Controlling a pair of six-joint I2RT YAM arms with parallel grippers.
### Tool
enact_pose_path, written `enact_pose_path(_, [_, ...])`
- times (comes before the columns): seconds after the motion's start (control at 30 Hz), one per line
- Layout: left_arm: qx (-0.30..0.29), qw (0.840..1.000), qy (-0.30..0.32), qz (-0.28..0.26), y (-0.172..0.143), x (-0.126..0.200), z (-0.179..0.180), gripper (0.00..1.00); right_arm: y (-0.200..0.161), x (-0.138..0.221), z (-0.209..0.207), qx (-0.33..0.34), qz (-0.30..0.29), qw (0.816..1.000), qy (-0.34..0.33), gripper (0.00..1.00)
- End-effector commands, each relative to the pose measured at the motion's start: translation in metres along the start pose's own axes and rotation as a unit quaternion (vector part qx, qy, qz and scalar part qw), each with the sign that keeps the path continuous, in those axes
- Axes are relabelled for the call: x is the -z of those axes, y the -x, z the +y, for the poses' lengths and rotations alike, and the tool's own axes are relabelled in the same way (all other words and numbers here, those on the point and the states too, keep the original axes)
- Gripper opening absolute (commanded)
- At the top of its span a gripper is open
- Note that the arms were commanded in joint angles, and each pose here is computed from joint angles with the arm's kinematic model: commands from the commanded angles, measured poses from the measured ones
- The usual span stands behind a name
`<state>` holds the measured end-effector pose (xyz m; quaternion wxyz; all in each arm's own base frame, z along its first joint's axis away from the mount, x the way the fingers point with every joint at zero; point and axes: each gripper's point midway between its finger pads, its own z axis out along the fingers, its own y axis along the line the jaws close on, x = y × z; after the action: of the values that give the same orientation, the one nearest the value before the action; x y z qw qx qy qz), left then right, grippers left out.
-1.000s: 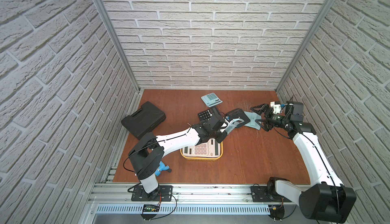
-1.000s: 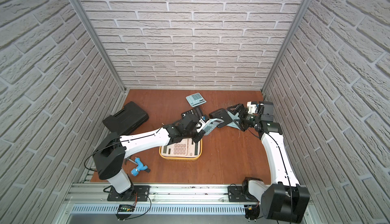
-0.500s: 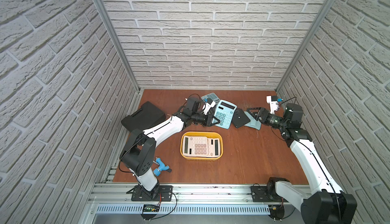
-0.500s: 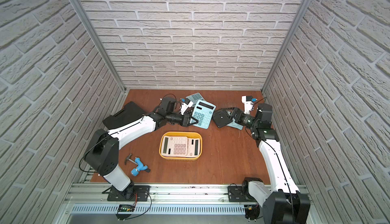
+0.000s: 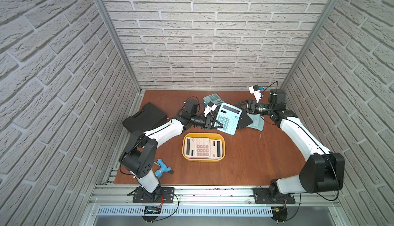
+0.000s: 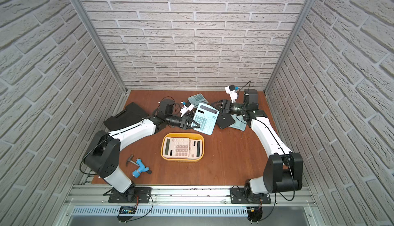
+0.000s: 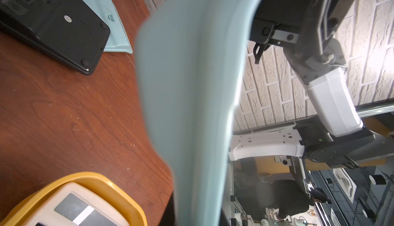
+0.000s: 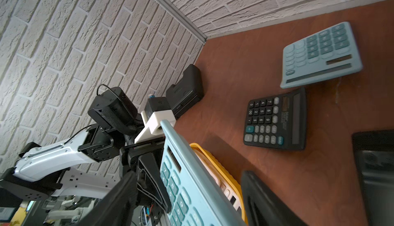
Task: Put the calculator in the storage box
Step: Pick up the calculator at the center of the board.
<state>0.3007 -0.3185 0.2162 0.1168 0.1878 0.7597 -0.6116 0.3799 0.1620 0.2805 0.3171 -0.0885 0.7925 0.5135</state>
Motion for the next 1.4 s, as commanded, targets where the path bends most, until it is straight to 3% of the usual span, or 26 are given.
enact_pose_path(0.0, [-0.032,0.999,-0.033,0.000,0.001,0.005,-0.017,0.11,-0.010,-0.015,0.017,0.014,0.043,0.998,0.049,0.74])
enact_pose_path(0.37, [-0.025,0.999,-0.037,0.003,-0.002,0.007,-0.009,0.09,-0.030,-0.033,0.022,0.028,0.093,0.993,0.066,0.52])
enact_pose_path(0.83, [-0.026,0.999,-0.043,-0.008,0.002,0.017,-0.007,0.08,-0.052,-0.033,0.024,0.049,0.129,0.989,0.054,0.32])
enact_pose_path(1.17, [-0.025,0.998,-0.052,-0.033,0.015,0.031,-0.006,0.09,-0.055,-0.031,0.029,0.052,0.137,0.988,0.052,0.03])
enact_pose_path(1.27, [-0.020,0.998,-0.049,-0.038,0.019,0.034,-0.002,0.19,-0.054,-0.029,0.030,0.055,0.132,0.989,0.045,0.03])
enact_pose_path(1.37, [-0.013,0.998,-0.039,-0.050,0.023,0.039,0.005,0.48,-0.052,-0.027,0.029,0.054,0.125,0.990,0.026,0.03])
